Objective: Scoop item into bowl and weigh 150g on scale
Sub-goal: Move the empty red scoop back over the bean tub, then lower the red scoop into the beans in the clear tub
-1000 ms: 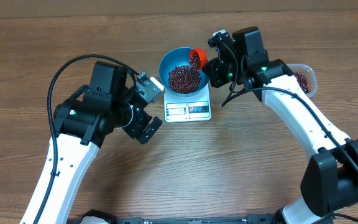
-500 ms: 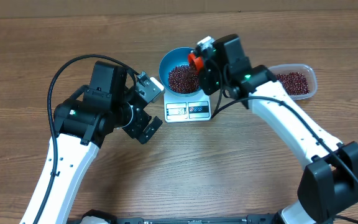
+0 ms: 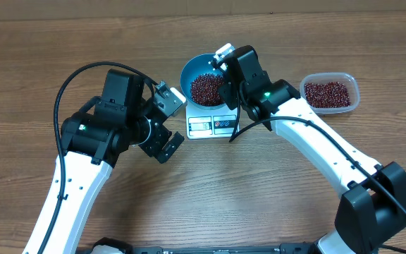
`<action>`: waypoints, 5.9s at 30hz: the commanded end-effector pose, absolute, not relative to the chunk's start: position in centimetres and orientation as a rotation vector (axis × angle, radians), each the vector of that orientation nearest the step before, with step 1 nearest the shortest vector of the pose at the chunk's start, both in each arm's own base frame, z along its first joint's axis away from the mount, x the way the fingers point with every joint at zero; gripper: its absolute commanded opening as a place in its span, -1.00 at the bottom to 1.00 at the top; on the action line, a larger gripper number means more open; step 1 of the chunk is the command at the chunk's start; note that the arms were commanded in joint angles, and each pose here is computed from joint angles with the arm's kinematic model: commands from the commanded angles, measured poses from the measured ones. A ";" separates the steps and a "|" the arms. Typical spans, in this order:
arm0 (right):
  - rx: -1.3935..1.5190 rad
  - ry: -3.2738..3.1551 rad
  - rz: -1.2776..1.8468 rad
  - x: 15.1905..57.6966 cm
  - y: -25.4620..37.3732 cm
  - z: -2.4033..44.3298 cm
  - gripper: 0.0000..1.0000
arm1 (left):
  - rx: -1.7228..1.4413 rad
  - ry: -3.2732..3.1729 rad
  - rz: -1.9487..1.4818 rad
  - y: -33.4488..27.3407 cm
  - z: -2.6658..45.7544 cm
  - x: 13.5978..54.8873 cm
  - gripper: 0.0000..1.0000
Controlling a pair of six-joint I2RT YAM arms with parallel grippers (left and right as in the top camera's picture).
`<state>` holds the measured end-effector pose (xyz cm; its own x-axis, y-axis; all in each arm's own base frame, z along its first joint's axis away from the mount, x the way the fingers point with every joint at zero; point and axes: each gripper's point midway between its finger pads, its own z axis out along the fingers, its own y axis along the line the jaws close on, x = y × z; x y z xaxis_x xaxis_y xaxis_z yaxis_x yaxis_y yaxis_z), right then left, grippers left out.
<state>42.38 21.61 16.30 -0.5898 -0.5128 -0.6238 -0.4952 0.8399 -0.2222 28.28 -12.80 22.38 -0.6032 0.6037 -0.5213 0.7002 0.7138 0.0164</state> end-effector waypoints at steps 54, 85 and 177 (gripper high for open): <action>-0.078 2.806 -0.642 41.0 -8.0 9.3 -0.92 | 1.007 2.419 -0.264 -12.8 22.2 28.3 0.99; -0.038 2.971 0.037 40.2 -1.1 5.2 -0.93 | 1.007 2.420 -0.264 -12.8 22.2 28.3 0.99; 0.685 2.362 1.482 39.0 -5.7 12.1 -0.92 | 1.007 2.420 -0.264 -12.8 22.2 28.3 0.99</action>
<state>38.89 -5.75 11.58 -0.8539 0.5201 0.0193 0.2712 0.4131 0.8694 28.29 -12.80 22.37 -0.6034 0.6038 -0.5209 0.7001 0.7139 0.0165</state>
